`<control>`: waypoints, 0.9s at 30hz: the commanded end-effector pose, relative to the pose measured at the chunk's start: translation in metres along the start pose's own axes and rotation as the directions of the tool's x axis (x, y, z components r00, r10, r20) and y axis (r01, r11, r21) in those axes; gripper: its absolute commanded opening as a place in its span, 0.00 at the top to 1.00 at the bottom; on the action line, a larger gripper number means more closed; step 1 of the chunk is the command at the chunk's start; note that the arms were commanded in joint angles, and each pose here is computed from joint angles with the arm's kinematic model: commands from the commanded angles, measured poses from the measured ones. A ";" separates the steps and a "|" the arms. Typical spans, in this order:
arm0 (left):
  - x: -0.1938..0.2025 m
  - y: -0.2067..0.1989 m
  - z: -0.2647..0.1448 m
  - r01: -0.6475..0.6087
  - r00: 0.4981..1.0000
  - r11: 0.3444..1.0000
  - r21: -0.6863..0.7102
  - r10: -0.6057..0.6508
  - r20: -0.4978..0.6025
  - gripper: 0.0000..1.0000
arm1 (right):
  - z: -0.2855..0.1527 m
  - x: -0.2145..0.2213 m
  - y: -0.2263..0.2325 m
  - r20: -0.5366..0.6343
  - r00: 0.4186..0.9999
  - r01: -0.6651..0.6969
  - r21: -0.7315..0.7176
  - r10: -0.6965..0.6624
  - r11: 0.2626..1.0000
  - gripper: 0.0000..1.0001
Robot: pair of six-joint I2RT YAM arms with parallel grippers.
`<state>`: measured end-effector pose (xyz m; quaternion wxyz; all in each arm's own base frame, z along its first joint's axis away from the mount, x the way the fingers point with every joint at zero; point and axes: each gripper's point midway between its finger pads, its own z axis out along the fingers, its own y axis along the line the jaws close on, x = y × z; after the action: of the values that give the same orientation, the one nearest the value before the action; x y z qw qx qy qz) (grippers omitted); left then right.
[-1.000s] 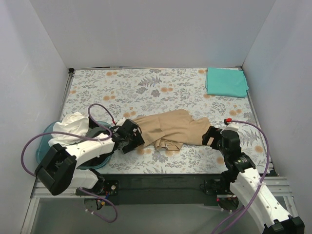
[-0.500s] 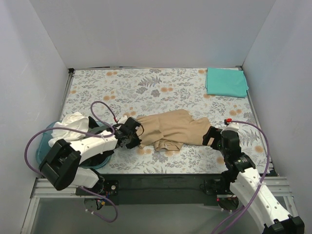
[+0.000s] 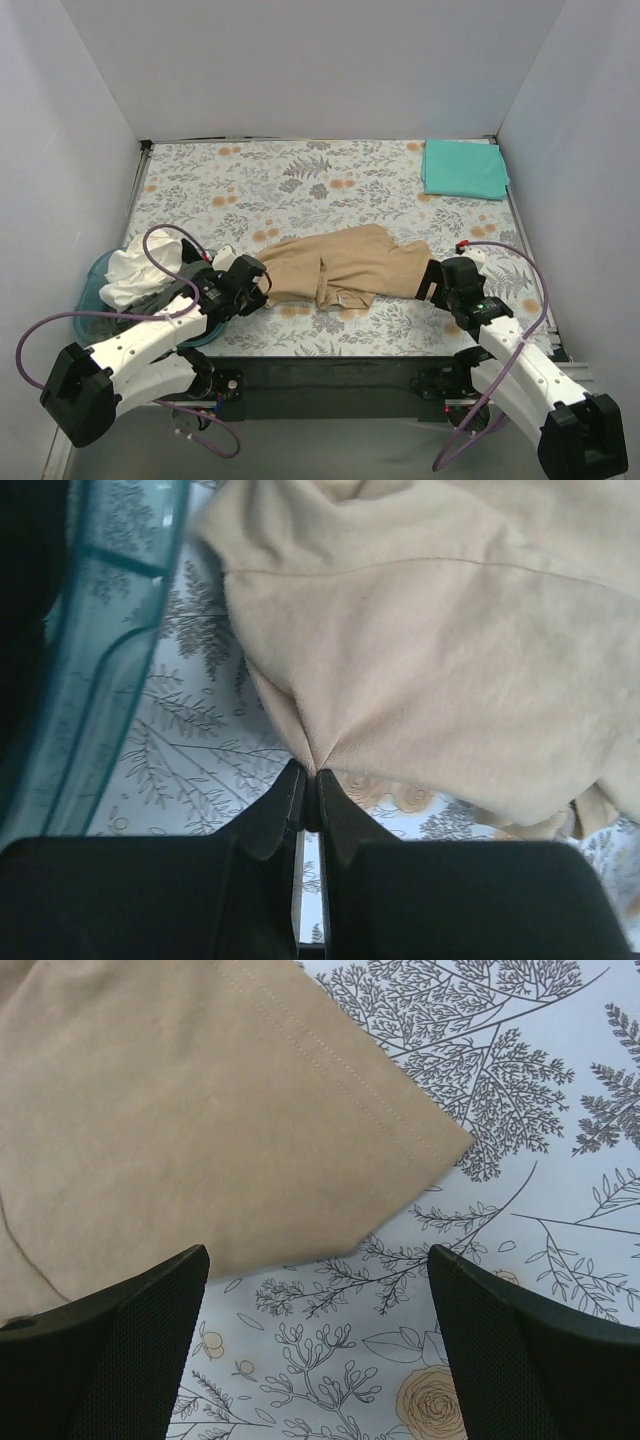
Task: Fold and stack the t-shirts
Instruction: Flatten the tshirt out
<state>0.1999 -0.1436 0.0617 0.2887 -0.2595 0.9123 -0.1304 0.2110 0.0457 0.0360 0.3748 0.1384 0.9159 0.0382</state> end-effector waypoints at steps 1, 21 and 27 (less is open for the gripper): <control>-0.006 0.015 -0.001 0.013 0.999 0.999 -0.047 -0.011 0.045 1.00 | 0.000 -0.025 -0.004 0.045 0.997 -0.064 0.079 0.060 0.995 0.05; -0.010 0.024 -0.003 0.014 0.997 0.999 -0.052 -0.010 0.079 1.00 | 0.035 -0.005 -0.004 -0.126 0.987 -0.080 0.170 0.102 0.982 0.17; -0.020 0.017 -0.012 0.048 0.993 0.998 -0.027 -0.045 0.110 1.00 | 0.035 0.000 0.002 -0.124 0.985 -0.102 0.118 0.116 0.988 0.44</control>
<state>0.1924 -0.1238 0.0603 0.3061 -0.2726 0.9055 -0.1100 0.2426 0.0374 0.0197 0.3161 0.1981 0.9277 -0.0111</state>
